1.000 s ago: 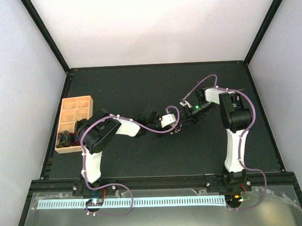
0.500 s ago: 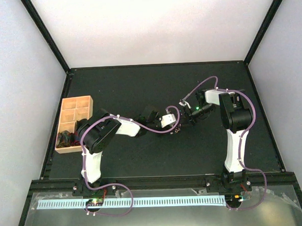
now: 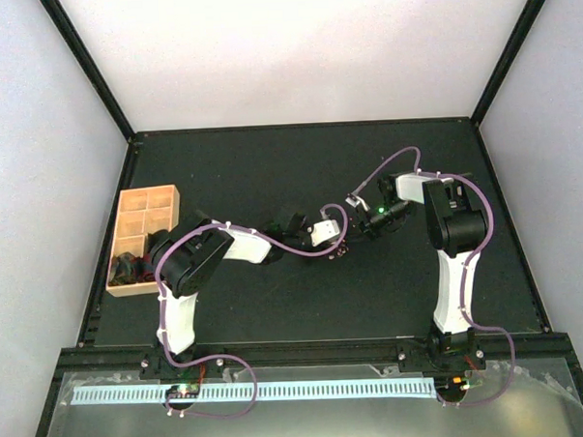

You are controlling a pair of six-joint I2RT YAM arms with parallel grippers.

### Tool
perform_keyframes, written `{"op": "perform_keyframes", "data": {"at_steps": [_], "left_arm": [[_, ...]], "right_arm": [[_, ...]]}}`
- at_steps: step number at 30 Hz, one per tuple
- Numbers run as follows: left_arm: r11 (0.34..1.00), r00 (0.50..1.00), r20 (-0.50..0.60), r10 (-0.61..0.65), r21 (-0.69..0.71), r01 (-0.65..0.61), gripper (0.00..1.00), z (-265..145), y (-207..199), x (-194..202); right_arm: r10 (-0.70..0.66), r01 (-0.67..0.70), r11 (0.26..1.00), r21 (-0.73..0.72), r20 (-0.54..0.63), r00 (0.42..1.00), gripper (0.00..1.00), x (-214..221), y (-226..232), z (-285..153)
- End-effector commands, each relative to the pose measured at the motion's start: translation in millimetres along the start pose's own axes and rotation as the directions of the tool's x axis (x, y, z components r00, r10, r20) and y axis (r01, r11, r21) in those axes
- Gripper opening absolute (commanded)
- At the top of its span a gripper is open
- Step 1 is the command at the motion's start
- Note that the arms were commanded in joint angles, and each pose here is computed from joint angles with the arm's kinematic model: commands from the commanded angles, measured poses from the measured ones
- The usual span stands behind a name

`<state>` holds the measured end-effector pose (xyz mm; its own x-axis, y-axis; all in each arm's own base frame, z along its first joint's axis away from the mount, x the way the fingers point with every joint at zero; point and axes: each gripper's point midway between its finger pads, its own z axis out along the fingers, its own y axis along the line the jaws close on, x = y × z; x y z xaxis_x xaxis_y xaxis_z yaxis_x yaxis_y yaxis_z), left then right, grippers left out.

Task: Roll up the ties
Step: Adjust the tie at the center of the board.

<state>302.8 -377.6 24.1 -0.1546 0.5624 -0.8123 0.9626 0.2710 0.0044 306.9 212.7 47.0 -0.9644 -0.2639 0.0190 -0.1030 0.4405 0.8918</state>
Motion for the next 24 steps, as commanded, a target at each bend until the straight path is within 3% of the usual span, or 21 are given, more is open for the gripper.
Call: {"op": "perform_keyframes", "data": {"at_steps": [1,4,6,7,9,11,12,17,20,21,24], "left_arm": [[0.997,0.972,-0.222,-0.073,0.015,0.078,0.38,5,-13,67],[0.997,0.972,-0.222,-0.076,0.014,0.081,0.38,5,-12,67],[0.996,0.972,-0.222,-0.078,0.015,0.083,0.38,5,-12,67],[0.996,0.972,-0.221,-0.077,0.015,0.083,0.38,5,-13,67],[0.996,0.972,-0.223,-0.078,0.016,0.083,0.38,5,-13,68],[0.996,0.972,-0.223,-0.077,0.018,0.083,0.38,5,-13,68],[0.996,0.971,-0.225,-0.078,0.018,0.084,0.38,5,-13,68],[0.996,0.972,-0.22,-0.076,0.02,0.082,0.38,5,-13,67],[0.996,0.974,-0.214,-0.077,0.019,0.082,0.41,6,-13,65],[0.996,0.974,-0.21,-0.079,0.02,0.086,0.43,6,-13,64],[0.996,0.982,-0.167,-0.089,0.013,0.092,0.63,2,-11,52]], "right_arm": [[-0.07,0.069,0.996,0.061,0.009,0.998,0.36,-1,0,-3],[-0.071,0.07,0.995,0.077,0.006,0.997,0.27,-1,-2,-3],[-0.077,0.076,0.993,0.087,0.001,0.997,0.27,1,-5,-4],[-0.08,0.079,0.993,0.089,-0.001,0.997,0.31,2,-5,-5],[-0.081,0.081,0.993,0.083,0.001,0.997,0.48,2,-5,-8],[-0.085,0.085,0.994,0.066,-0.001,0.996,0.51,4,-3,-10],[-0.093,0.093,0.994,0.061,-0.002,0.996,0.49,4,-1,-11],[-0.105,0.104,0.993,0.059,0.016,0.994,0.14,0,0,-12],[-0.093,0.091,0.994,0.054,0.027,0.995,0.03,-4,0,-11],[-0.093,0.091,0.994,0.055,0.026,0.995,0.02,-4,0,-11],[-0.093,0.091,0.993,0.07,0.018,0.996,0.01,-1,-2,-11]]}}
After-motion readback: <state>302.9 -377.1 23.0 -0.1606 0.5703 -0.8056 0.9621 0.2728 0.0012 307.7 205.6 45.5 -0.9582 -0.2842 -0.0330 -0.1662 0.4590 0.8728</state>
